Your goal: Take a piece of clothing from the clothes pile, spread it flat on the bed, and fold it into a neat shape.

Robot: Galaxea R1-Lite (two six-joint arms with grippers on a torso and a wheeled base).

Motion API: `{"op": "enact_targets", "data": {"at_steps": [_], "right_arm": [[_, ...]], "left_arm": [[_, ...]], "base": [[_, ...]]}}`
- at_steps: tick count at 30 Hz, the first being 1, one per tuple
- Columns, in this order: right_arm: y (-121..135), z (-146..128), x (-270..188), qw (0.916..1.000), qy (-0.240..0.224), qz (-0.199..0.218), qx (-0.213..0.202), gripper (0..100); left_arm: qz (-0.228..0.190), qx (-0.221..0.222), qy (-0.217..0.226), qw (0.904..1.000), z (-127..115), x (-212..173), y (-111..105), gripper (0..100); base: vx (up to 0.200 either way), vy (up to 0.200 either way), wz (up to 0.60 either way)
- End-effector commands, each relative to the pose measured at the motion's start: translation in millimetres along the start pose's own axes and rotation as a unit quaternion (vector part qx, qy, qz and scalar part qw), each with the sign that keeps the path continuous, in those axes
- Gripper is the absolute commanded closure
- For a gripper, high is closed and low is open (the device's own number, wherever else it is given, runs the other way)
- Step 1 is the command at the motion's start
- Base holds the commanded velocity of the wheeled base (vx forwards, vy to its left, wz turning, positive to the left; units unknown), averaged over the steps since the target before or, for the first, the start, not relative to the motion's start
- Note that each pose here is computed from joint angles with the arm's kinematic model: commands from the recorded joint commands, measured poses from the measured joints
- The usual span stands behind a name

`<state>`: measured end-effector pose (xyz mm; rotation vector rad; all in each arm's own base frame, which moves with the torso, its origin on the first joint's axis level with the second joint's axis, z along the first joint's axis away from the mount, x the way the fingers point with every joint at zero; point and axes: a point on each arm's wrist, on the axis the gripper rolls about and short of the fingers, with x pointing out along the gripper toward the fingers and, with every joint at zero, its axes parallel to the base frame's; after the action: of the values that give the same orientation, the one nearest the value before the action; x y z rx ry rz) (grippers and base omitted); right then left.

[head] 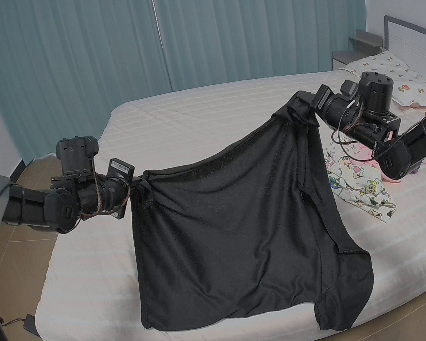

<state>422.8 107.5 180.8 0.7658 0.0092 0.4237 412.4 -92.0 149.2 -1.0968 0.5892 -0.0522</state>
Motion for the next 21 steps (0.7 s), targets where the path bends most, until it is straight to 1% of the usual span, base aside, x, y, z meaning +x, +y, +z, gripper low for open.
{"op": "enact_targets", "data": {"at_steps": [1,5,7,8,9,12,17,18,19,20,21], "right_arm": [[-32.8,-31.0,17.7,0.9994,0.017,-0.03,0.004,100],[-46.3,-40.7,26.6,0.9987,0.007,-0.049,0.005,100],[-47.5,-41.7,27.2,0.9986,0.006,-0.052,0.005,100],[-55.3,-47.7,33.7,0.9973,-0.012,-0.072,0.004,100],[-59.1,-51.1,37.0,0.9965,-0.02,-0.081,0.002,100],[-69.7,-59.7,44.2,0.9952,-0.025,-0.094,0.002,100],[-79.3,-67.8,51.3,0.9944,-0.025,-0.103,0.0,100],[-78.7,-68.2,51.6,0.9945,-0.025,-0.102,0.0,100],[-79.6,-68.8,53.8,0.9944,-0.022,-0.103,-0.001,100],[-78.5,-67.4,55.4,0.9947,-0.024,-0.1,-0.001,0],[-78.8,-68.7,56.3,0.9949,-0.021,-0.099,-0.001,0]], "left_arm": [[0.031,-0.007,0.003,0.9995,1.1,42.3,24.6,100],[0.025,-0.008,-0.003,0.9997,5.9,56.8,24.8,100],[0.024,-0.008,-0.005,0.9997,6.3,57.6,24.3,100],[0.017,-0.009,-0.02,0.9996,11.5,64.4,21.7,100],[0.016,-0.01,-0.032,0.9993,14.7,67.8,20.7,100],[0.021,-0.01,-0.051,0.9984,17.0,79.0,23.8,100],[0.029,-0.013,-0.049,0.9983,14.8,90.2,32.9,100],[0.029,-0.013,-0.049,0.9983,14.8,90.6,33.1,0],[0.028,-0.016,-0.05,0.9982,15.1,95.5,34.4,0],[0.026,-0.021,-0.051,0.9981,15.5,97.5,34.3,0],[0.027,-0.025,-0.051,0.998,15.5,99.1,35.0,0]], "base": [[0.0,0.0,0.0],[0.0,0.0,0.0],[0.0,0.0,0.0],[0.0,0.0,0.0],[0.0,0.0,0.0],[0.0,0.0,0.0],[0.0,0.0,0.0],[0.0,0.0,0.0],[0.0,0.0,0.0],[0.0,0.0,0.0],[0.0,0.0,0.0]]}}
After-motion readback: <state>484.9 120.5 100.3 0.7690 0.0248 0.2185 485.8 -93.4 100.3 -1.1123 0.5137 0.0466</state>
